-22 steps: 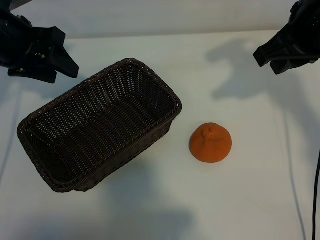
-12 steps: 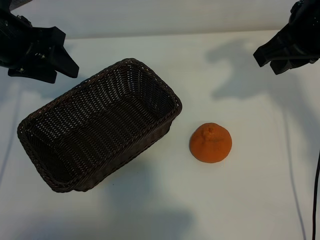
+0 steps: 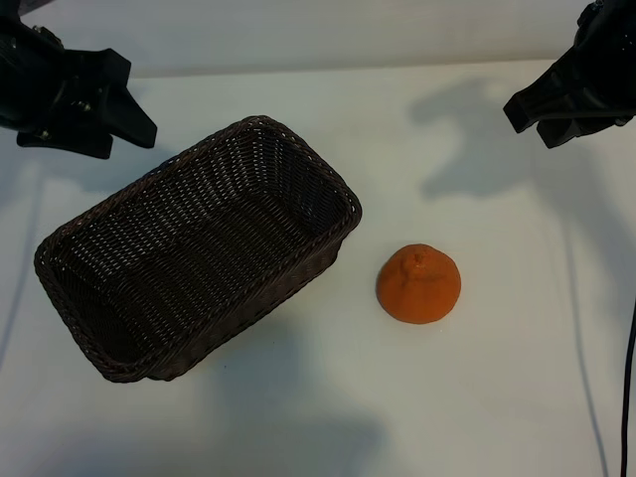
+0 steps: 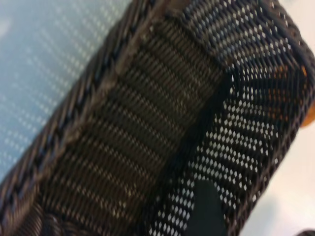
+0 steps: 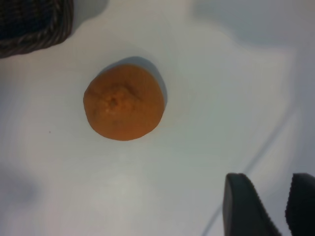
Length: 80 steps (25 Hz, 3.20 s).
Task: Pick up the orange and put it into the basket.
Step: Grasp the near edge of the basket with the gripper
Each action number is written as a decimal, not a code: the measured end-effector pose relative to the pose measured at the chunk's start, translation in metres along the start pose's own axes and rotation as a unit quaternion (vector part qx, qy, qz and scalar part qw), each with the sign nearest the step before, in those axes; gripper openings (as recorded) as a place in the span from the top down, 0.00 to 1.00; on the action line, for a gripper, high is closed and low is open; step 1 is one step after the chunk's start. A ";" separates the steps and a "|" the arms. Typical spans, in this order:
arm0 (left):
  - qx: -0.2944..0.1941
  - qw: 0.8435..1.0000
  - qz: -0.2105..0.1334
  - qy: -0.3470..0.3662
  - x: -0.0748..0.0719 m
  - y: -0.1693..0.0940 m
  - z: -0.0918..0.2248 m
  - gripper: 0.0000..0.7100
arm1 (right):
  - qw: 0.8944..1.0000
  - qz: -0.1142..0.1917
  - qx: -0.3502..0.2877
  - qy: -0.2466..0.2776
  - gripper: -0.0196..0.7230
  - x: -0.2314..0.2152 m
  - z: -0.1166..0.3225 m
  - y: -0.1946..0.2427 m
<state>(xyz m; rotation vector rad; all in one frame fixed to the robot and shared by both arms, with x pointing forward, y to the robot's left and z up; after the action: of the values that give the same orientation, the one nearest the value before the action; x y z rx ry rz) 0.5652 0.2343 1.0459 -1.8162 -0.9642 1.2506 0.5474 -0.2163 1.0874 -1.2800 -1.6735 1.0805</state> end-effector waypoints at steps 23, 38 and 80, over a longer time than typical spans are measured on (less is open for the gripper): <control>-0.013 1.000 -0.004 0.001 0.001 0.000 -0.003 0.21 | 1.000 0.000 0.000 0.000 0.63 0.000 0.000 0.000; -0.026 1.000 -0.010 -0.004 0.003 0.000 -0.007 0.21 | 1.000 0.000 0.000 0.000 0.63 0.000 0.000 0.000; 0.065 0.937 -0.203 -0.275 0.072 0.050 0.068 0.21 | 1.000 0.000 0.000 0.000 0.63 0.000 0.000 0.000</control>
<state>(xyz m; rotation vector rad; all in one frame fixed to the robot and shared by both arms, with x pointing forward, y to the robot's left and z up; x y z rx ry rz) 0.5279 0.2842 0.9540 -1.0928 -1.4331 1.5337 0.5474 -0.2162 1.0875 -1.2792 -1.6737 1.0797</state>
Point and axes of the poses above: a point on each arm's last joint axis where the gripper is mounted, y pointing out along that axis toward the gripper, x along the wrist's bending axis when the last joint is at zero, z = x × y, the point moved 4 cm from there along y, pointing out along that axis toward the gripper, and after that the axes turned 5 degrees about y, right-handed, at the moved point
